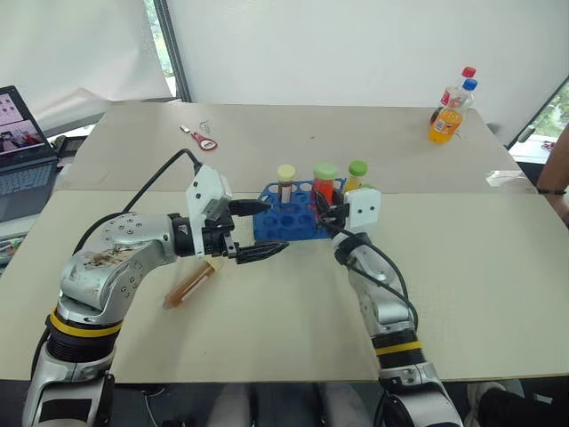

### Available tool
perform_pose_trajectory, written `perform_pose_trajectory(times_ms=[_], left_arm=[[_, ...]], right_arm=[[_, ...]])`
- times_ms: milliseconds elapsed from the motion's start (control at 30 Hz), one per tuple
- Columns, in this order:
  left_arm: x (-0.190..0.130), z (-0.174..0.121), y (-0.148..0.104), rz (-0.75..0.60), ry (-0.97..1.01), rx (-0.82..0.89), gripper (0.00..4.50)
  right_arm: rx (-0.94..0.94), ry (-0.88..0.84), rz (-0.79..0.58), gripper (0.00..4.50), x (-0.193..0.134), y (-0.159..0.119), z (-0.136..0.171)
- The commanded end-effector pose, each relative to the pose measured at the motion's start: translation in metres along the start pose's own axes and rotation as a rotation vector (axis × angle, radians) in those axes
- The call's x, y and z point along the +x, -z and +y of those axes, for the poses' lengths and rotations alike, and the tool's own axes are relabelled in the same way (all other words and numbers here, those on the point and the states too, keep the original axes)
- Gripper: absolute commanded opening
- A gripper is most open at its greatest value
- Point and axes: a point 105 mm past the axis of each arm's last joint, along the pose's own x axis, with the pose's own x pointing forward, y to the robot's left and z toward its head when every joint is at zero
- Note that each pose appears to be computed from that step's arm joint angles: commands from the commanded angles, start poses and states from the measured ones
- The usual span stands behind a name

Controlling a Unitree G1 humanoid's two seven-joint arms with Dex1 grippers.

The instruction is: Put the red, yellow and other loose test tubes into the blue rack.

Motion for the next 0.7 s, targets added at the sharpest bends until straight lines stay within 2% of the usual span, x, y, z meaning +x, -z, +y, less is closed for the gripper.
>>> perform_pose_trajectory(times_ms=[33,200,333,533,600,700], left_arm=[[-0.004,-0.001,-0.011,-0.031,-0.015,0.037,4.50],[-0.010,0.017,-0.003,0.035,-0.128,0.033,4.50],[-0.023,0.019,0.000,0.150,-0.157,0.059,4.50],[-0.059,0.020,0.025,0.473,-0.177,0.023,4.50],[-0.069,0.019,0.036,0.563,-0.188,-0.019,4.50],[-0.076,0.010,0.051,0.671,-0.170,-0.095,4.50]], right_arm=[[0.013,0.001,-0.057,2.02,-0.001,-0.011,0.002],[-0.092,-0.037,-0.008,3.69,-0.005,-0.008,0.001],[-0.178,-0.065,0.025,3.69,-0.021,-0.015,-0.010],[-0.256,-0.232,0.136,3.69,-0.061,-0.033,-0.023],[-0.255,-0.347,0.182,3.69,-0.073,-0.037,-0.018],[-0.225,-0.630,0.241,3.69,-0.093,-0.051,0.003]])
